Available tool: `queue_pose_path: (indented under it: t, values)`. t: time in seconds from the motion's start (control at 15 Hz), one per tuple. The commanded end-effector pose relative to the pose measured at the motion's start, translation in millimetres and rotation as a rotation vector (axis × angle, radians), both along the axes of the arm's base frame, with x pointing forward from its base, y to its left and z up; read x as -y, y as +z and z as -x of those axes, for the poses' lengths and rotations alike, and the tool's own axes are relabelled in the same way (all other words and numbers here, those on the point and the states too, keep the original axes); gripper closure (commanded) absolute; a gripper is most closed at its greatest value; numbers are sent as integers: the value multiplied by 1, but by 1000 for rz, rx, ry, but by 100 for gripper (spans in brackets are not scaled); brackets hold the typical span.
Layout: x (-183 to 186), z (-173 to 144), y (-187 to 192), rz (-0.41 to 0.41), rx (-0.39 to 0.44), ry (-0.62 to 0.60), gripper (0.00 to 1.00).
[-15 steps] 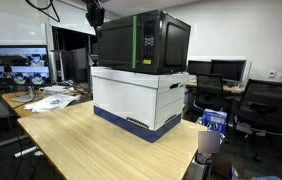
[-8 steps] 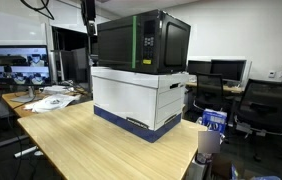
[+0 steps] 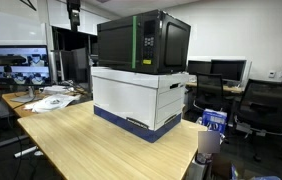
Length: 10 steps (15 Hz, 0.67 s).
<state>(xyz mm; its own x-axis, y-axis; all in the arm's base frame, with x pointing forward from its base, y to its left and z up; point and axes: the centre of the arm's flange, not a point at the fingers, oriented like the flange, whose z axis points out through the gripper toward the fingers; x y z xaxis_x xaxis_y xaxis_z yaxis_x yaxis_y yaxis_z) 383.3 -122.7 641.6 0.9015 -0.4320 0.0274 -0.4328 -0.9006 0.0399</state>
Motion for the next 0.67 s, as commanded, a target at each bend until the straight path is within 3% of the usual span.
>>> queue_pose_path:
  t: [0.0,0.27,0.33,0.6]
  values:
    - [4,25,-1,-23,-68,78,0]
    - [8,37,-1,-6,-106,135,0]
    - [5,24,2,2,-84,88,0]
    - [6,26,2,4,-89,107,0]
